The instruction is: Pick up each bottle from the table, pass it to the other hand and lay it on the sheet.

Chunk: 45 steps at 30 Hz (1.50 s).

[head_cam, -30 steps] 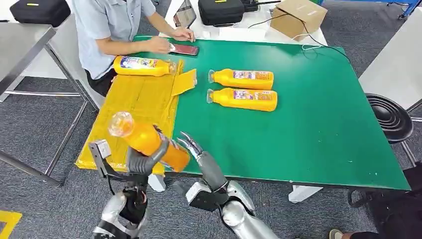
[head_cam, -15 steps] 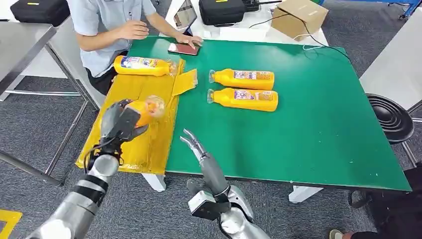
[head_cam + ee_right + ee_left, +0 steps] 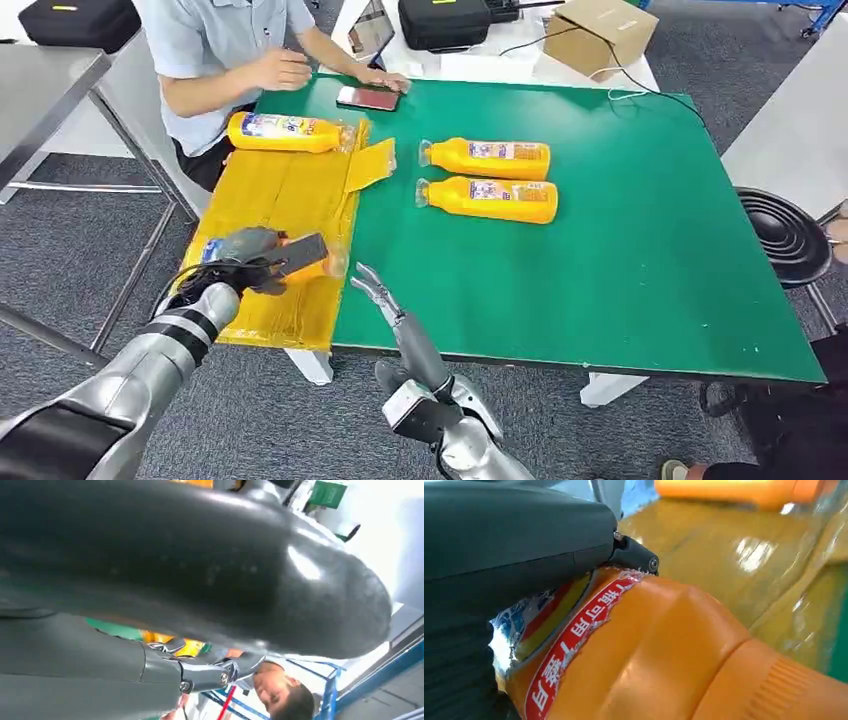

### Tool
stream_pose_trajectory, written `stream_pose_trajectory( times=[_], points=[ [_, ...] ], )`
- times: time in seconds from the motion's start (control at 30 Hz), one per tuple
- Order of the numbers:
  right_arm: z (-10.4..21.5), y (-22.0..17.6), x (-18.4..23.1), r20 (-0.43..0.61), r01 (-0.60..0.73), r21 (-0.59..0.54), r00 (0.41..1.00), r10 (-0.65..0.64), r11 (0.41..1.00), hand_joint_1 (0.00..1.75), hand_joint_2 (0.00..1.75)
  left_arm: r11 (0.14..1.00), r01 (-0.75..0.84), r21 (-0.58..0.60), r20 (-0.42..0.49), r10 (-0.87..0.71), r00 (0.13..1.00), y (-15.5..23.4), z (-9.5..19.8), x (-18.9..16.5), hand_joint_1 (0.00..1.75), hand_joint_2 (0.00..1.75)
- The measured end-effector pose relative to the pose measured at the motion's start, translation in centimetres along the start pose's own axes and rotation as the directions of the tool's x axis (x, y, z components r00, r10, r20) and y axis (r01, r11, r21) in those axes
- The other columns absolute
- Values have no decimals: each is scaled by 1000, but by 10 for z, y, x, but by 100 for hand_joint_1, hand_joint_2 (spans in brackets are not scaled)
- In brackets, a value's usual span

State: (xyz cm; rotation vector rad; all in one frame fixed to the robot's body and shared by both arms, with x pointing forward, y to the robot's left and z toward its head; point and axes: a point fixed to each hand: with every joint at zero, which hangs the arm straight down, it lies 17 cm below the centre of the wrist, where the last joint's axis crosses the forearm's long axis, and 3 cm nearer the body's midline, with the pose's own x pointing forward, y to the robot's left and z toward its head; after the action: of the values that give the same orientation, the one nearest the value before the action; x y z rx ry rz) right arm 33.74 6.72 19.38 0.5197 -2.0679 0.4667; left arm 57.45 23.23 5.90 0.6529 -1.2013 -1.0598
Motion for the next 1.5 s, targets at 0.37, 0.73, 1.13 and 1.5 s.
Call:
stream_pose_trajectory(
  times=[0.37,0.73,1.13,1.5],
  points=[
    [0,9,-9,-24,4,16,1000,-4,1000,0,0,997,-74,-14,-22,73,997,-12,-4,7,175,175],
    [0,4,-20,-52,-13,-19,999,12,1000,0,0,925,-379,-7,-57,378,924,-21,-2,3,0,175],
    [13,1,-34,-79,-54,-46,996,50,997,0,0,676,-727,-119,169,735,656,-20,16,59,0,175],
    [28,-4,-41,-92,-93,-70,992,87,993,0,0,187,-981,-50,535,834,132,77,88,80,0,175]
  ],
)
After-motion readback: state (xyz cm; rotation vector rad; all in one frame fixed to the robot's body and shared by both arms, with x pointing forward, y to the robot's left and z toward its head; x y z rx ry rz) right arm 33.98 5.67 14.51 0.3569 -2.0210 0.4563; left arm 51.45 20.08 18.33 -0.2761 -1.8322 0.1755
